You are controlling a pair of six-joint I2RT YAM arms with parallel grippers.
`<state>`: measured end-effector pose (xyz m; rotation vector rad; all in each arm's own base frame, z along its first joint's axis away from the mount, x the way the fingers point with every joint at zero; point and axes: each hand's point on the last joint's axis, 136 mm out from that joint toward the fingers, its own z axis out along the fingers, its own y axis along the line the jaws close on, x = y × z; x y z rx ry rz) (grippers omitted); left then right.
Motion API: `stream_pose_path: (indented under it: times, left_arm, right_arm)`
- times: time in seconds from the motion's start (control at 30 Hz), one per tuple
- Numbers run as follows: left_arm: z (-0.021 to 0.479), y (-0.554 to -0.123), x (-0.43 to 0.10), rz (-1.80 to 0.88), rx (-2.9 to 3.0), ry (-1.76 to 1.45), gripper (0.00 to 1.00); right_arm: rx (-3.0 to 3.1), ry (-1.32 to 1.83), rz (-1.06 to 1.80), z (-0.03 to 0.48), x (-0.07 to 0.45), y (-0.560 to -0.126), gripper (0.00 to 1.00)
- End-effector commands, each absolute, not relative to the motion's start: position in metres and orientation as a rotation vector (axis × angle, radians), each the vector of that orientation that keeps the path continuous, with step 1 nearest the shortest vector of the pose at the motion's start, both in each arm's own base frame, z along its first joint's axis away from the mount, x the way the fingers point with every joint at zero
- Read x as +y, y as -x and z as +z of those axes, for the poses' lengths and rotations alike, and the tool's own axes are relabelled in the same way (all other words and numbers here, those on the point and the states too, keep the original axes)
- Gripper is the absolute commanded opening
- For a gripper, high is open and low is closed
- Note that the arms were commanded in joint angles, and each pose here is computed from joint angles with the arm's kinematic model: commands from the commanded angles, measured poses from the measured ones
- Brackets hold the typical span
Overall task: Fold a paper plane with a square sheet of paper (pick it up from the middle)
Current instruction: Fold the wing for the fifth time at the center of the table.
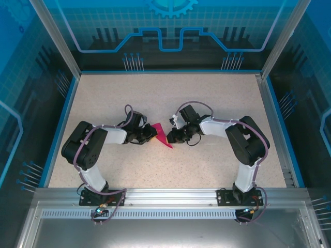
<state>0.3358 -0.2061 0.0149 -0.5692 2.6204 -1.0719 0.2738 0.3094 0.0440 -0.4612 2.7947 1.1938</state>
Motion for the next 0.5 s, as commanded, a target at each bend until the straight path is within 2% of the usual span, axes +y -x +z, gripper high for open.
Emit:
stream_pose_path:
  times: [0.0, 0.47]
  left_arm:
    - [-0.009, -0.322, -0.197, -0.982, 2.708, 0.625, 0.16]
    - [-0.008, -0.321, -0.196, -0.977, 2.706, 0.625, 0.17]
  right_arm:
    - [2.783, 0.494, 1.238, 0.051, 0.315, -0.270, 0.11]
    - [2.875, 0.517, 1.245, 0.023, 0.316, -0.250, 0.08]
